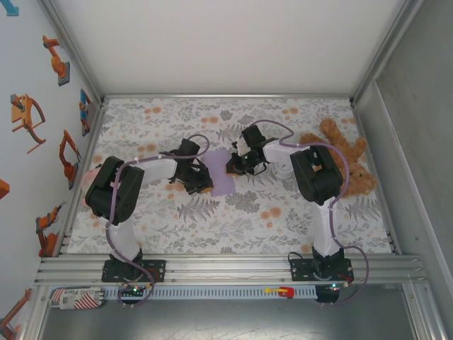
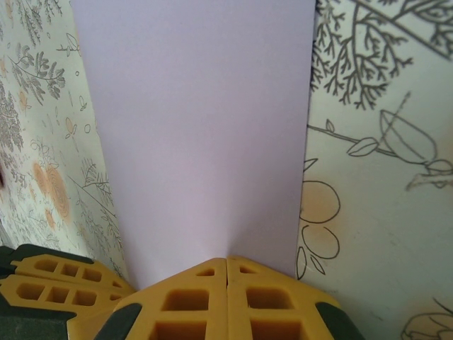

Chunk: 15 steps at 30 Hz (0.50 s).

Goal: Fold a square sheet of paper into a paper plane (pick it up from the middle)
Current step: First fold the square sheet of paper in half at the center of the table.

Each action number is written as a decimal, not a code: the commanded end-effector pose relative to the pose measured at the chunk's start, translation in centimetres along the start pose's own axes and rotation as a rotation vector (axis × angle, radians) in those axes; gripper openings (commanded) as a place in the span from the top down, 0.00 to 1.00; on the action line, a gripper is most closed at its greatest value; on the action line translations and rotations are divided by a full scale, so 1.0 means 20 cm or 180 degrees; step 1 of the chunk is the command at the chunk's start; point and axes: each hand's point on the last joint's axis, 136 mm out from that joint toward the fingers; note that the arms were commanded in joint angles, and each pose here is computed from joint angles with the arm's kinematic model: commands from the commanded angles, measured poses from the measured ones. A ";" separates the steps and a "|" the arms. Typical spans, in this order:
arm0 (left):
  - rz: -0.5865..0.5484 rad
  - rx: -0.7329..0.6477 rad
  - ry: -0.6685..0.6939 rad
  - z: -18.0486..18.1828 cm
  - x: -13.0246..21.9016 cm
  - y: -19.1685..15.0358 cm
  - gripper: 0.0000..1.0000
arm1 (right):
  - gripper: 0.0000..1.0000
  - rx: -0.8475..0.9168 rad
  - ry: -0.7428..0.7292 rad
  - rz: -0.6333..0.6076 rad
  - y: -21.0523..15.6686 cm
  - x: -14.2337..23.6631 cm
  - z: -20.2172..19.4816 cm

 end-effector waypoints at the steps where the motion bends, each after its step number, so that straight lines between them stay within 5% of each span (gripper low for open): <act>1: 0.0054 0.0101 0.0372 0.18 0.07 -0.04 0.90 | 1.00 -0.0657 -0.1188 0.0830 -0.49 -0.06 -0.56; 8: -0.0244 -0.0049 -0.0386 -0.17 0.22 0.09 0.90 | 1.00 -0.0655 -0.1187 0.0828 -0.48 -0.06 -0.56; 15: -0.0078 0.0117 -0.0536 -0.25 0.04 0.14 0.91 | 1.00 -0.0659 -0.1187 0.0822 -0.48 -0.06 -0.56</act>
Point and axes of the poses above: each hand's point on the last joint's axis, 136 mm out from that joint toward the fingers, its own x axis back along the fingers, its own z axis along the line the jaws close on, y = z × x, and after that the axes turned 12 degrees about x, right-handed
